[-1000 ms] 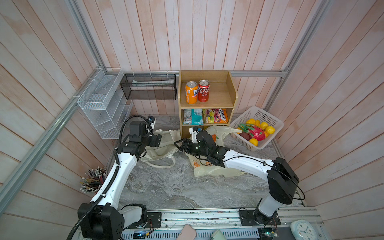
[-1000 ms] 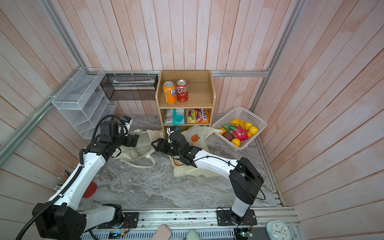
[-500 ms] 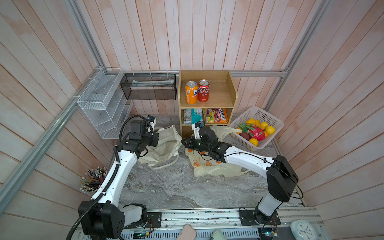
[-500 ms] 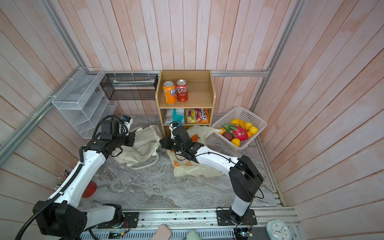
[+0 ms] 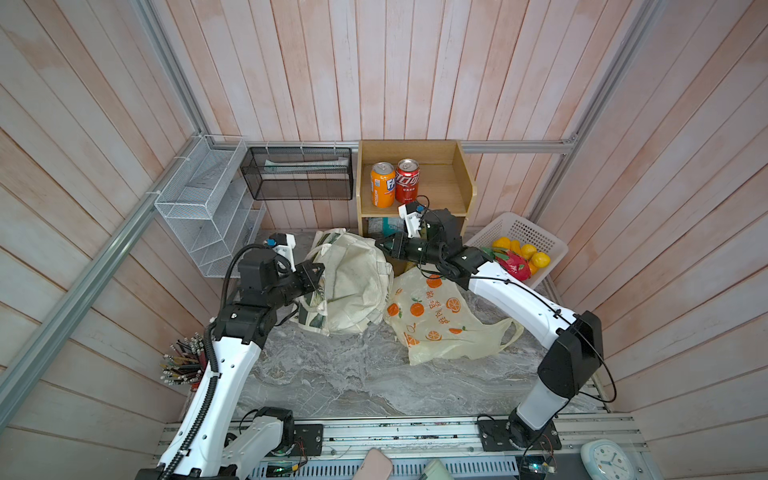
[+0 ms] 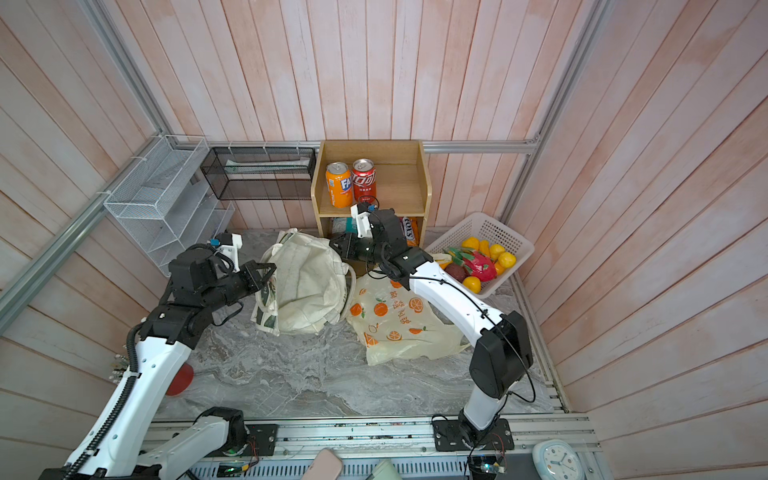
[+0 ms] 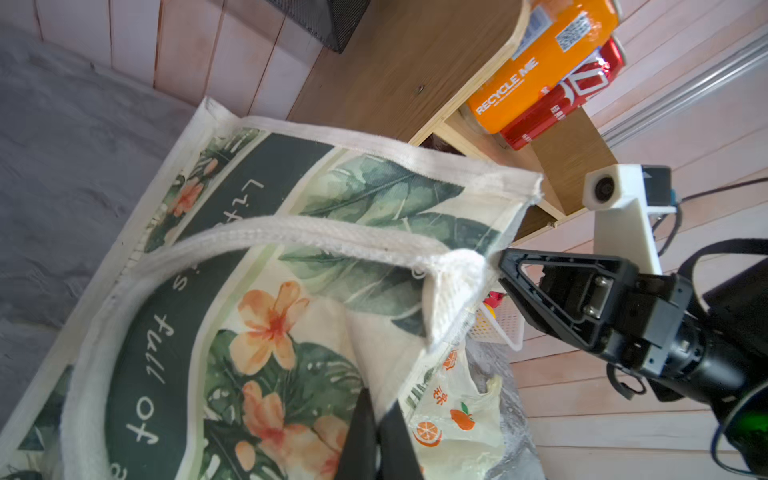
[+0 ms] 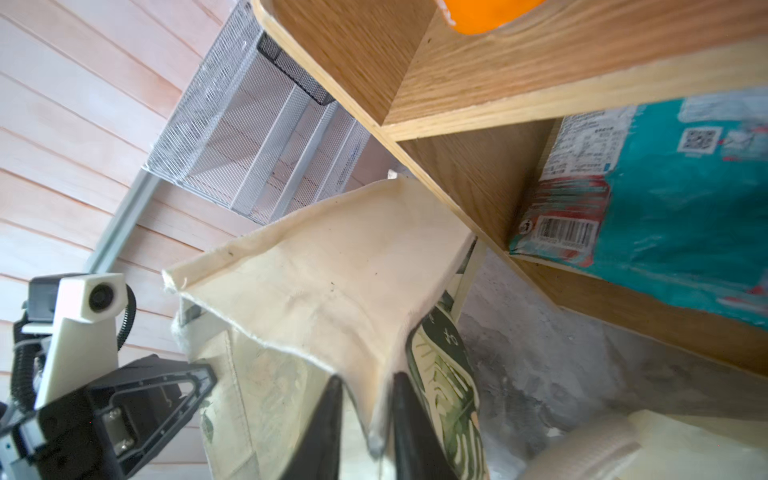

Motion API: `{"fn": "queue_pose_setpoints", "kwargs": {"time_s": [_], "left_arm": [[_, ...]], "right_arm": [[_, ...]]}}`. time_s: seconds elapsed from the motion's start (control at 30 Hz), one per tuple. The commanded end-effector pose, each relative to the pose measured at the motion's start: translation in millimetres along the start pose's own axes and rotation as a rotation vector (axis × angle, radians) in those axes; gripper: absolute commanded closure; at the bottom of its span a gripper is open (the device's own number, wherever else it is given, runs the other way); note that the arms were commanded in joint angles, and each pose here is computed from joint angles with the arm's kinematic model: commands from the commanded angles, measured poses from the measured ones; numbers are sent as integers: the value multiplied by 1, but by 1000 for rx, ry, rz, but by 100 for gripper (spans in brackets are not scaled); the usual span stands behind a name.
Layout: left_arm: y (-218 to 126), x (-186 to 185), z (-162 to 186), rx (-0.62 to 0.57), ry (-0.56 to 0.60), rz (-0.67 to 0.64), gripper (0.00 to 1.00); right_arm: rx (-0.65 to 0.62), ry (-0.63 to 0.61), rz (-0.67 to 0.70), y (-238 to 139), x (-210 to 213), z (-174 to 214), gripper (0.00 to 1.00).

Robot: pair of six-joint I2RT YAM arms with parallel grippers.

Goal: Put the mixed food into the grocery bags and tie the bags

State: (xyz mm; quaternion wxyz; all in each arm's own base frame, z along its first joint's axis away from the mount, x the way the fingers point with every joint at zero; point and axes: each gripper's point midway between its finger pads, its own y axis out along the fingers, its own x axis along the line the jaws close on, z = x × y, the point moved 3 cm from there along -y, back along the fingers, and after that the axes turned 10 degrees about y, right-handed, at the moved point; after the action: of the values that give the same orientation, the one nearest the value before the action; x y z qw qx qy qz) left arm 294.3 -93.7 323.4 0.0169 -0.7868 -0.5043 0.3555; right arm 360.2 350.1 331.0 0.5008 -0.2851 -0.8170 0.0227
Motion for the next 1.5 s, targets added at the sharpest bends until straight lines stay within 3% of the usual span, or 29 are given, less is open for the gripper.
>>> {"fn": "queue_pose_setpoints", "kwargs": {"time_s": [0.0, 0.2, 0.4, 0.67, 1.0, 1.07, 1.23, 1.27, 1.47], "left_arm": [[0, -3, -9, -93, -168, 45, 100], [11, 15, 8, -77, -200, 2, 100], [13, 20, 6, -84, -169, -33, 100], [14, 18, 1, -86, -136, -33, 100], [10, 13, 0, -89, -119, -12, 100], [12, 15, 3, -84, -119, -14, 100], [15, 20, 1, -77, -83, -42, 100], [15, 23, 0, -75, -71, -53, 100], [12, 43, -18, -80, -26, -129, 100]], "right_arm": [[76, -23, 43, 5, -14, 13, 47], [64, -47, 118, -12, -36, 31, 31], [37, -53, 219, -23, -66, 47, 28], [56, -73, 262, 13, -91, 44, 28], [151, -63, 177, 70, -99, 46, 29], [177, -62, 139, 77, -94, 47, 36], [182, -117, 64, 66, -55, 34, 95], [160, -131, 61, 59, -44, 29, 100], [18, -201, 33, 18, 21, 23, 100]]}}
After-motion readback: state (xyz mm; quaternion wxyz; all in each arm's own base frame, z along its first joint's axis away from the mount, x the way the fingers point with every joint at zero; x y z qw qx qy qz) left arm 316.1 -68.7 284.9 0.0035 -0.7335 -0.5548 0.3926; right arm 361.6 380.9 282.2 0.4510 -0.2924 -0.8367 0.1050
